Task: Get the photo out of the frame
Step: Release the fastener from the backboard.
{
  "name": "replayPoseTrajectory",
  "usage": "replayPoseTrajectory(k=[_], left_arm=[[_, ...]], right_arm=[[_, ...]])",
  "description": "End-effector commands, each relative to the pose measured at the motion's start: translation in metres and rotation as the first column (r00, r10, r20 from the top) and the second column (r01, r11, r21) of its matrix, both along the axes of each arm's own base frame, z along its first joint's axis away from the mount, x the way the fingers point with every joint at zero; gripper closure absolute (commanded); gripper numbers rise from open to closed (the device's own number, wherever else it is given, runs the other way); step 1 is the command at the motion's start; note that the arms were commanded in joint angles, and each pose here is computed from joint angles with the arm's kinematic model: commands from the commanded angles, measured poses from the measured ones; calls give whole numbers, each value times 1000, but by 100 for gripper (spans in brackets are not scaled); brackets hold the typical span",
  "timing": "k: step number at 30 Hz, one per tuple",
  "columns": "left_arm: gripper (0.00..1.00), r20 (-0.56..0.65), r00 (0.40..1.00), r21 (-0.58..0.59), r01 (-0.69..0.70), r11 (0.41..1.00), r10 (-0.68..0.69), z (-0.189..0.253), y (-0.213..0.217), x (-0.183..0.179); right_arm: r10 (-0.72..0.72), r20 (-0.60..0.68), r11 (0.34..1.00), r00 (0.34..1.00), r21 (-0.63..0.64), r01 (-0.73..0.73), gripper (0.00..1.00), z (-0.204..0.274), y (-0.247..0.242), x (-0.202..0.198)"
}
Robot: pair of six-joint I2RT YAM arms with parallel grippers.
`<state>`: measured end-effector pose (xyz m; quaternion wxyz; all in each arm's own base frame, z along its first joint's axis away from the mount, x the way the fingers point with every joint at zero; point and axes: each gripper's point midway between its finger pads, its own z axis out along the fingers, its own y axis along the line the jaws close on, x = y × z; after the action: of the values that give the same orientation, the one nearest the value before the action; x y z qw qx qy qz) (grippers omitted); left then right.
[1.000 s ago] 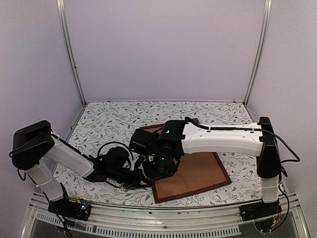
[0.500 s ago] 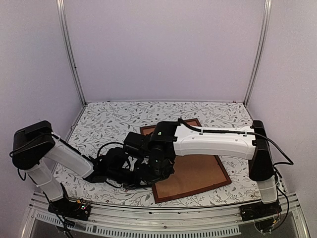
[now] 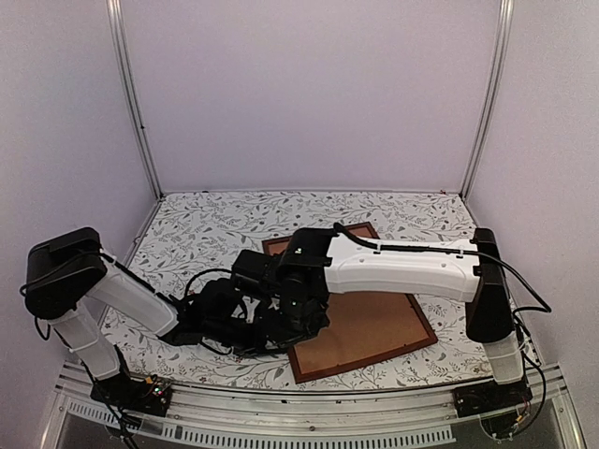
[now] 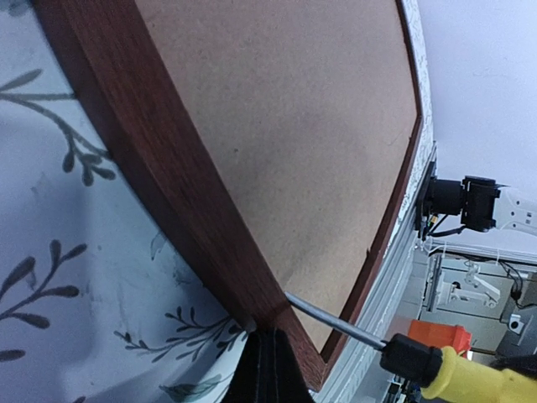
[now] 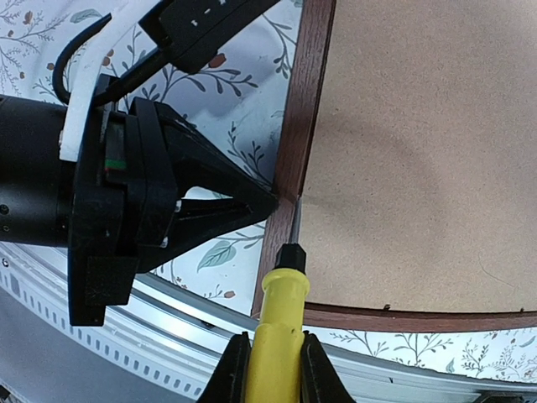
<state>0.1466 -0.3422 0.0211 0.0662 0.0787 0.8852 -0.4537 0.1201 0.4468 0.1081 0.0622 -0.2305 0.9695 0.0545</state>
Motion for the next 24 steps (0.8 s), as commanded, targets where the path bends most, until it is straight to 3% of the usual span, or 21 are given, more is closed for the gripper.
replayPoseTrajectory(k=[1,24], left_arm=[[100,-20,997,18,71,997,-71,-11,-8,-21],[100,-32,996,91,81,993,-79,-17,9,-27]], right_arm=[[93,1,956,996,279,-90,100,20,71,-16],[20,61,964,998,262,-35,100,57,14,-6]])
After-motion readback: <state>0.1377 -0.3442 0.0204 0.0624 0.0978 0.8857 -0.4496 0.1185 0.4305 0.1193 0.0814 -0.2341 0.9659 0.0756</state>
